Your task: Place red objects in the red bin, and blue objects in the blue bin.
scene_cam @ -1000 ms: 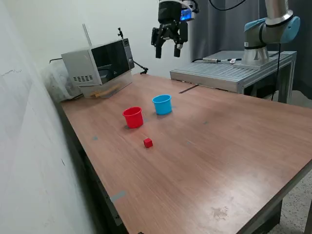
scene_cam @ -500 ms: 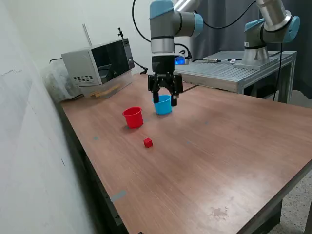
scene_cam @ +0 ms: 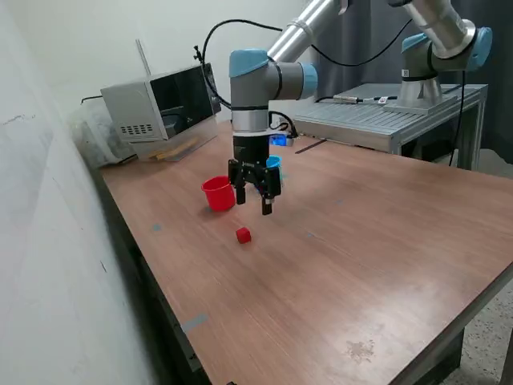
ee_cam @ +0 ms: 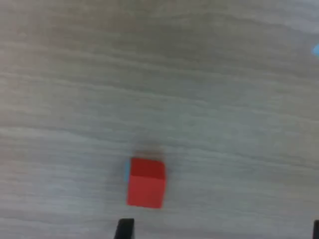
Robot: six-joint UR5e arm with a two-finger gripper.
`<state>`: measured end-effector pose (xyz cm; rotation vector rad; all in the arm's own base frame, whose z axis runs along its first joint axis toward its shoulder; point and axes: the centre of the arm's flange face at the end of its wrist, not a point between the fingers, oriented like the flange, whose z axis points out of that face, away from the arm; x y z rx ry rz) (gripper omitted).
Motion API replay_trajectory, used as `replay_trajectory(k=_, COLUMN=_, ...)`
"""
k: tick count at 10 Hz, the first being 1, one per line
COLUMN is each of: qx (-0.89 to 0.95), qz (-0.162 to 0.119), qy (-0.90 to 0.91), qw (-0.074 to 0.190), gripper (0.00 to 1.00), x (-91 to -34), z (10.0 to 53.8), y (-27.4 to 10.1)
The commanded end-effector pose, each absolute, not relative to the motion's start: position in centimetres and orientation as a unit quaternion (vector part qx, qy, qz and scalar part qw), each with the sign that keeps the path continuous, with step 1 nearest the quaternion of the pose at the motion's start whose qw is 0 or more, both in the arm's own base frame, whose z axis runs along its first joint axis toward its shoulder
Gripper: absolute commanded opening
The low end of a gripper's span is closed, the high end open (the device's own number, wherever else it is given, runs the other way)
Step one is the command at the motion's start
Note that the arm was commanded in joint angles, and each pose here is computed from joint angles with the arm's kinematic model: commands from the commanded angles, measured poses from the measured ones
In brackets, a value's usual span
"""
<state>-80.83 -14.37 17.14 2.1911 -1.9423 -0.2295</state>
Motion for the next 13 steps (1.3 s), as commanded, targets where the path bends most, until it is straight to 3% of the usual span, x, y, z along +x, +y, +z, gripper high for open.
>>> replay_trajectory(k=1, qx=0.737, qz=-0.087, qy=-0.664, qw=0.096, gripper=1.0, x=-81.8, z=15.8, y=-13.7)
replay_trajectory(k=13, qx=0.731, qz=-0.09, qy=-0.671, qw=0.083, gripper=1.0, x=-83.4, z=12.2, y=-12.1)
